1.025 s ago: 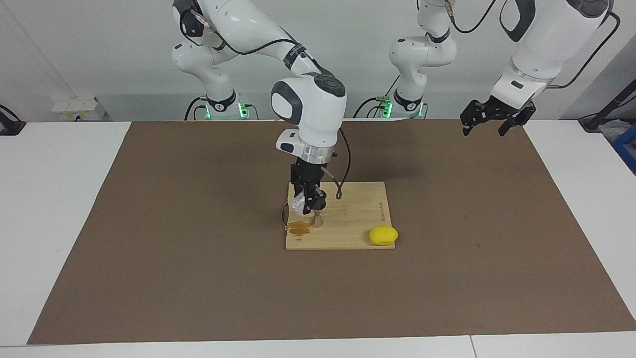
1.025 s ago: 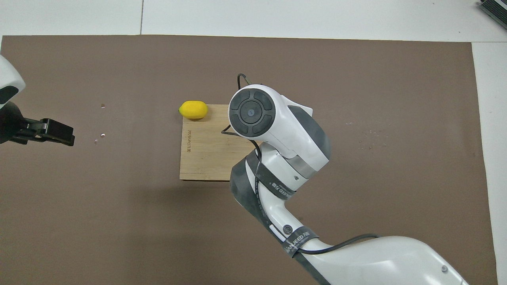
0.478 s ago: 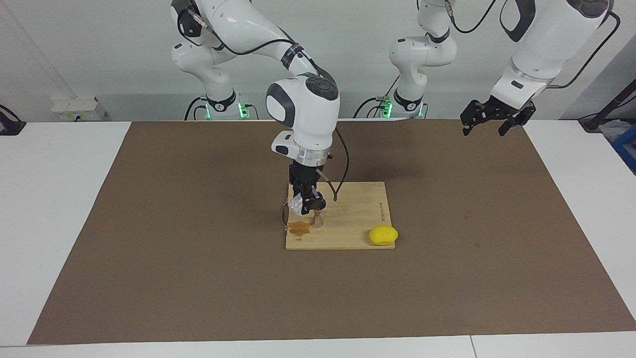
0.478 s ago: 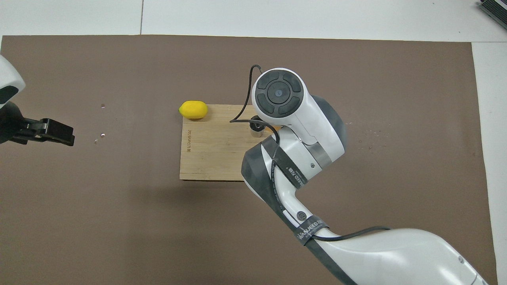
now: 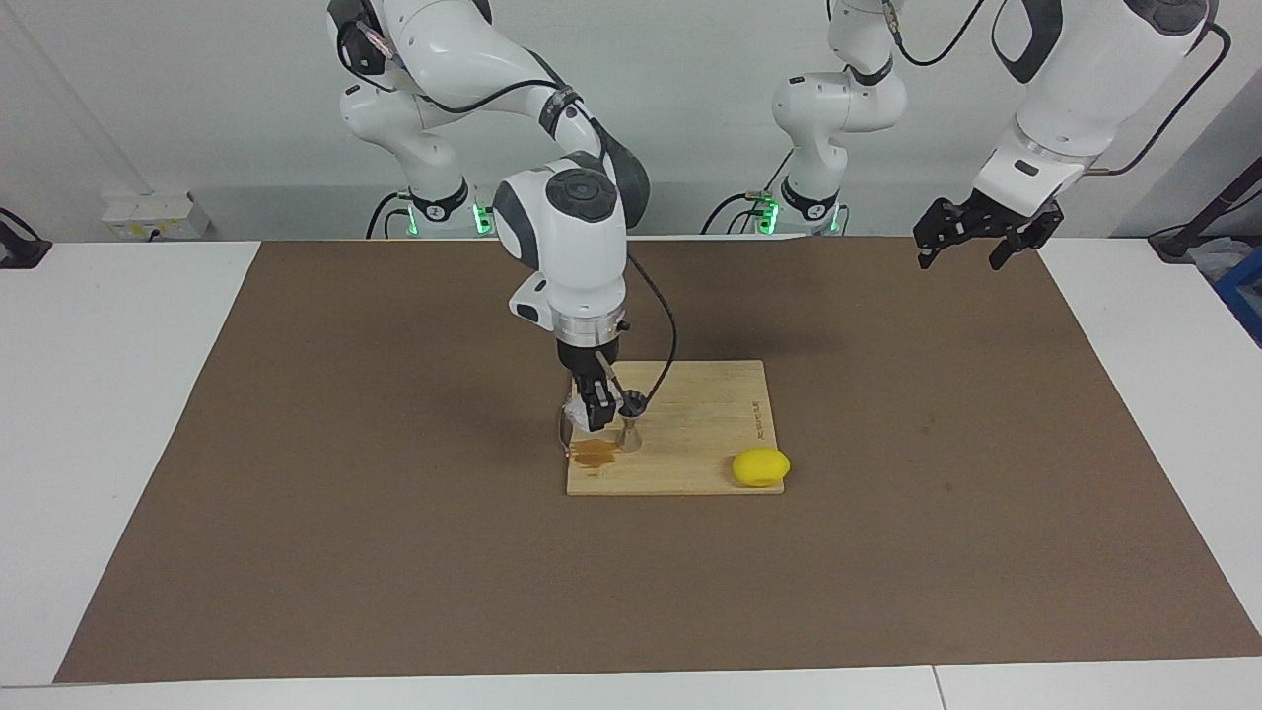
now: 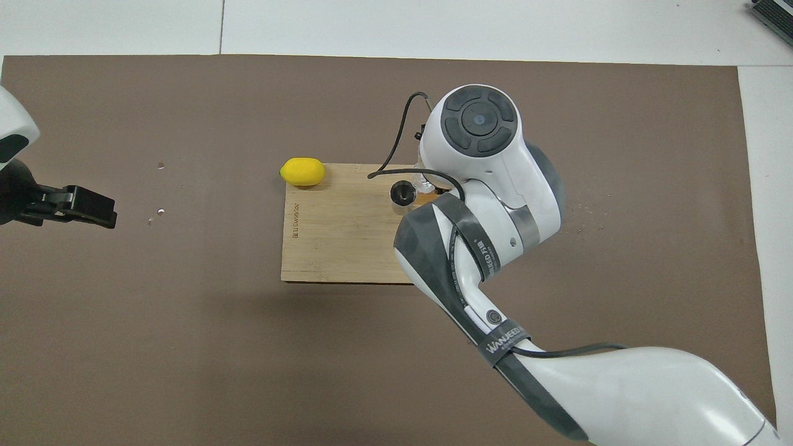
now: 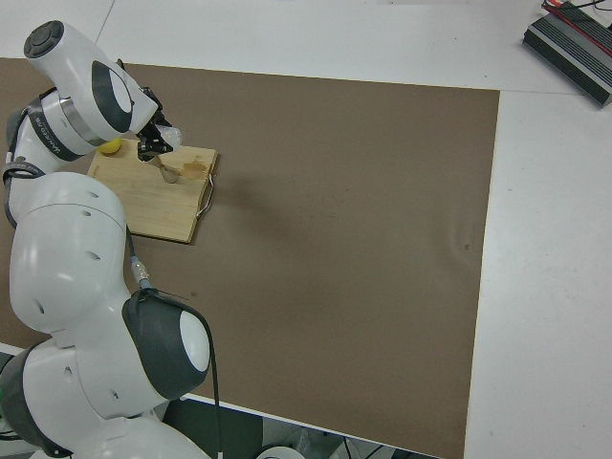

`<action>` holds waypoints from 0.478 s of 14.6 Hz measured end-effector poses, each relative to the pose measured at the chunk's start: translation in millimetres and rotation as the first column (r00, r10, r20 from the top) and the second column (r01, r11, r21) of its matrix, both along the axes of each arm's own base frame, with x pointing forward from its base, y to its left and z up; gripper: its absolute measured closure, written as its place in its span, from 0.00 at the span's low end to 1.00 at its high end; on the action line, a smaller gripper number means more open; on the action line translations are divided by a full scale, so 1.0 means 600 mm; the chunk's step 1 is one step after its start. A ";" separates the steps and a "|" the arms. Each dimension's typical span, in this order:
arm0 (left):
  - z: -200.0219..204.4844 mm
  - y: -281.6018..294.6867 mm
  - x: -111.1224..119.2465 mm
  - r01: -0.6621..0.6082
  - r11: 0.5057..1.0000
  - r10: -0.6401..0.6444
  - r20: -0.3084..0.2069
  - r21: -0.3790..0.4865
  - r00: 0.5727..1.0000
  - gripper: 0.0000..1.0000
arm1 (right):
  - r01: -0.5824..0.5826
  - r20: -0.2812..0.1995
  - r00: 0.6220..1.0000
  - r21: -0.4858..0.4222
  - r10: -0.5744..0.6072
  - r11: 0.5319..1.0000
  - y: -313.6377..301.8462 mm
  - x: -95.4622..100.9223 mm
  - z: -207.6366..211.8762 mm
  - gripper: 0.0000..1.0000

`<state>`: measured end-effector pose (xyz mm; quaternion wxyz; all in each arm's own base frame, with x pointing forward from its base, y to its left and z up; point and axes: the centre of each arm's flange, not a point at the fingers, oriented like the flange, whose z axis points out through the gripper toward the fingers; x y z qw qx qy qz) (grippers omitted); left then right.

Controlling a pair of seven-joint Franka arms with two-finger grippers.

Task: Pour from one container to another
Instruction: 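Tilt the clear cup upright and carry it back with the right gripper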

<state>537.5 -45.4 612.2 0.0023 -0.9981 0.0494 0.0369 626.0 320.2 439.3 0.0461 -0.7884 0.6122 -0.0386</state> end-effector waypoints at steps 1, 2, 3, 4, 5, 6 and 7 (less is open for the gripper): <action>0.000 0.000 0.000 0.000 1.000 0.000 0.000 0.000 1.000 0.00 | 0.025 -0.013 1.000 0.030 -0.025 0.999 -0.011 0.006 -0.002 0.50; 0.000 0.000 0.000 0.000 1.000 0.000 0.000 0.000 1.000 0.00 | 0.053 -0.032 0.998 0.059 -0.051 0.997 -0.024 0.012 -0.005 0.50; 0.000 0.000 0.000 0.000 1.000 0.000 0.000 0.000 1.000 0.00 | 0.084 -0.058 0.995 0.088 -0.079 0.993 -0.039 0.017 -0.012 0.50; 0.000 0.000 0.000 0.000 1.000 0.000 0.000 0.000 1.000 0.00 | 0.115 -0.087 0.991 0.119 -0.105 0.986 -0.058 0.023 -0.021 0.50; 0.000 0.000 0.000 0.000 1.000 0.000 0.000 0.000 1.000 0.00 | 0.138 -0.118 0.986 0.152 -0.121 0.979 -0.081 0.030 -0.031 0.50; 0.000 0.000 0.000 0.000 1.000 0.000 0.000 0.000 1.000 0.00 | 0.156 -0.145 0.981 0.184 -0.130 0.971 -0.108 0.037 -0.041 0.50; 0.000 0.000 0.000 0.000 1.000 0.000 0.000 0.000 1.000 0.00 | 0.174 -0.173 0.975 0.217 -0.137 0.961 -0.139 0.044 -0.053 0.50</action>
